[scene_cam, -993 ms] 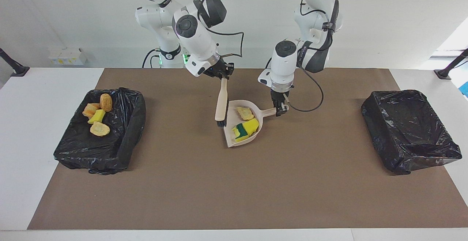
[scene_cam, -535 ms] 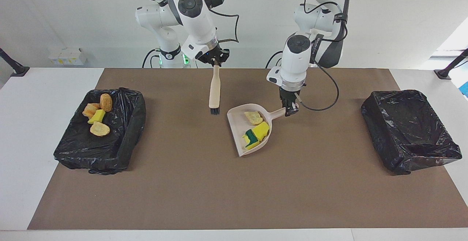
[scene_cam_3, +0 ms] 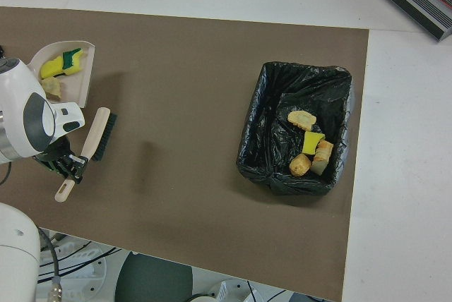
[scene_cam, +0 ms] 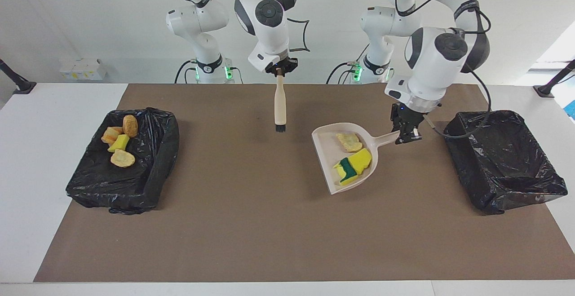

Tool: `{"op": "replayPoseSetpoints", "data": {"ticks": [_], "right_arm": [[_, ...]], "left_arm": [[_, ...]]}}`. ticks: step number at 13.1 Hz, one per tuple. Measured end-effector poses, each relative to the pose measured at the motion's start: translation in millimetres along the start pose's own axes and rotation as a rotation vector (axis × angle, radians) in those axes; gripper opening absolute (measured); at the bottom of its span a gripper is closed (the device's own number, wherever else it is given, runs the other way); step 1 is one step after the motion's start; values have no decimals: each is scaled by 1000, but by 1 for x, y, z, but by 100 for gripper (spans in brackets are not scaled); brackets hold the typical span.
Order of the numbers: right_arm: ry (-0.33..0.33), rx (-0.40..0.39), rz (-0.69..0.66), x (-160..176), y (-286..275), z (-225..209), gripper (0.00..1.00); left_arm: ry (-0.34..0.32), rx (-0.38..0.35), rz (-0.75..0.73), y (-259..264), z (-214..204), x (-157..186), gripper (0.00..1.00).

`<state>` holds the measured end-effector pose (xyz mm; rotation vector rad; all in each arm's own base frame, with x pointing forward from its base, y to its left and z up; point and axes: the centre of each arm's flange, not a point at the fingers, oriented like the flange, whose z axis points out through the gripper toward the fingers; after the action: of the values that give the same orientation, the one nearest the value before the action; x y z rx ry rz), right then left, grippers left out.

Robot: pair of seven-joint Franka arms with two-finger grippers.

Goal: Sweep and dump trash in bin
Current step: 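Carry the dustpan to the black bag and tip it with the left gripper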

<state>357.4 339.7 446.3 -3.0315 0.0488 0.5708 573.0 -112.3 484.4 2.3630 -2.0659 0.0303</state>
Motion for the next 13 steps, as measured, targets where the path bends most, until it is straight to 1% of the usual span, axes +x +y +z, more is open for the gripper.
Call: {"op": "replayPoseSetpoints", "data": {"ticks": [1, 4, 6, 7, 10, 13], "right_arm": [[13, 2, 11, -2, -13, 17, 26], [48, 7, 17, -4, -50, 64, 26], [82, -18, 1, 4, -62, 88, 26], [87, -31, -7, 9, -65, 100, 26], [78, -58, -14, 15, -63, 115, 26], [76, -64, -37, 14, -63, 117, 26]], "left_arm": [[3, 7, 6, -9, -7, -22, 33], [8, 16, 86, -30, -17, -97, 33], [9, 4, 135, -38, -20, -155, 33], [15, 2, 159, -41, -24, -186, 33], [46, -20, 197, -39, -32, -283, 33], [79, -24, 207, -41, -61, -366, 33]]}}
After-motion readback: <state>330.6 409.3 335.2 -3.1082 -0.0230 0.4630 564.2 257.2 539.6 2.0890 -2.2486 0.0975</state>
